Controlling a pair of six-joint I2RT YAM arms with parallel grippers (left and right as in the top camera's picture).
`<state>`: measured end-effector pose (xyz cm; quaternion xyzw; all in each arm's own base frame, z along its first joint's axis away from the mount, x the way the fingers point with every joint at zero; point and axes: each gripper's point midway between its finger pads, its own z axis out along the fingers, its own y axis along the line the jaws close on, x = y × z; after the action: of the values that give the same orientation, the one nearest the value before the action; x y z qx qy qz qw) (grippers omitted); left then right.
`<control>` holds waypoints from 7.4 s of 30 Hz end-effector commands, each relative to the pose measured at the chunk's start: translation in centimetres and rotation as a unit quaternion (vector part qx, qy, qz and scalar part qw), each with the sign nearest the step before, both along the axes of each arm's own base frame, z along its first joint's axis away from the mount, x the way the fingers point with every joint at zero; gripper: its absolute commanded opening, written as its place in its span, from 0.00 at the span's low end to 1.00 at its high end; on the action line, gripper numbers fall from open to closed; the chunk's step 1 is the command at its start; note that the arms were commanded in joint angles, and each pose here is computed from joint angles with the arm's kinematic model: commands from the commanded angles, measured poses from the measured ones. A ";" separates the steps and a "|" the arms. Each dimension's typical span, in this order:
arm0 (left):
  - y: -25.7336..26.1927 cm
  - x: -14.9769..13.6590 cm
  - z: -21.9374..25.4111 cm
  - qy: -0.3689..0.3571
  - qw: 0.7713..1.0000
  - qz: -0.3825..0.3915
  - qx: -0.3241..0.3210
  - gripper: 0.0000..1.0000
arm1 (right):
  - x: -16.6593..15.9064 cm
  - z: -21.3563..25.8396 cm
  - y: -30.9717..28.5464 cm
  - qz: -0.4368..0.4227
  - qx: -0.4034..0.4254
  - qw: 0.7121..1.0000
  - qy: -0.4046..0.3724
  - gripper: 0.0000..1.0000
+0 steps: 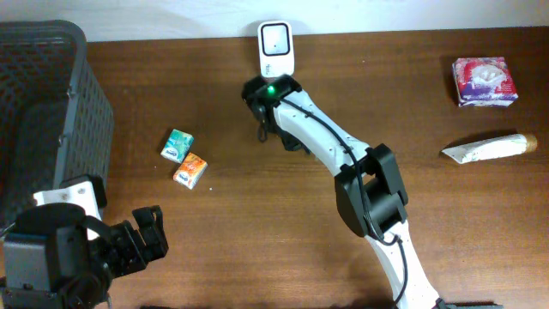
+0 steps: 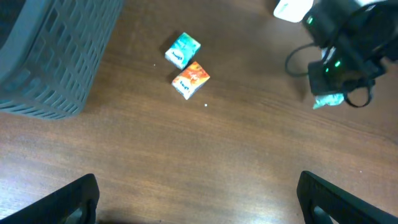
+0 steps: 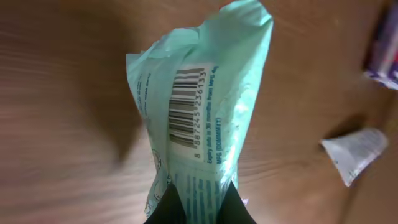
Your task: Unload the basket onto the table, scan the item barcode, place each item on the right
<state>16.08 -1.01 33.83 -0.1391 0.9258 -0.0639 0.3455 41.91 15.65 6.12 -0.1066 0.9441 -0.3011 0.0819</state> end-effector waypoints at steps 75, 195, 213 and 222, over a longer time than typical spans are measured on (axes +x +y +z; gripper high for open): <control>0.2 0.0 0.1 -0.002 1.000 0.006 0.002 0.99 | 0.0 1.9 1.4 -0.015 0.375 0.913 0.159 0.14; 0.2 0.0 0.1 -0.002 1.000 0.006 0.002 0.99 | 21.9 5.6 9.5 -0.027 0.568 0.774 -0.279 0.12; 0.2 0.0 0.1 -0.002 1.000 0.006 0.002 0.99 | 15.9 12.7 -18.0 -0.267 0.469 0.795 -0.277 0.04; 0.2 0.0 0.1 -0.002 1.000 0.006 0.002 0.99 | 6.0 8.1 -35.9 -0.473 0.335 0.778 -0.242 0.15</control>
<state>16.09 -1.01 33.84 -0.1391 0.9258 -0.0639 0.3457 49.06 -18.85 14.65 0.4540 0.8690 0.0384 0.1930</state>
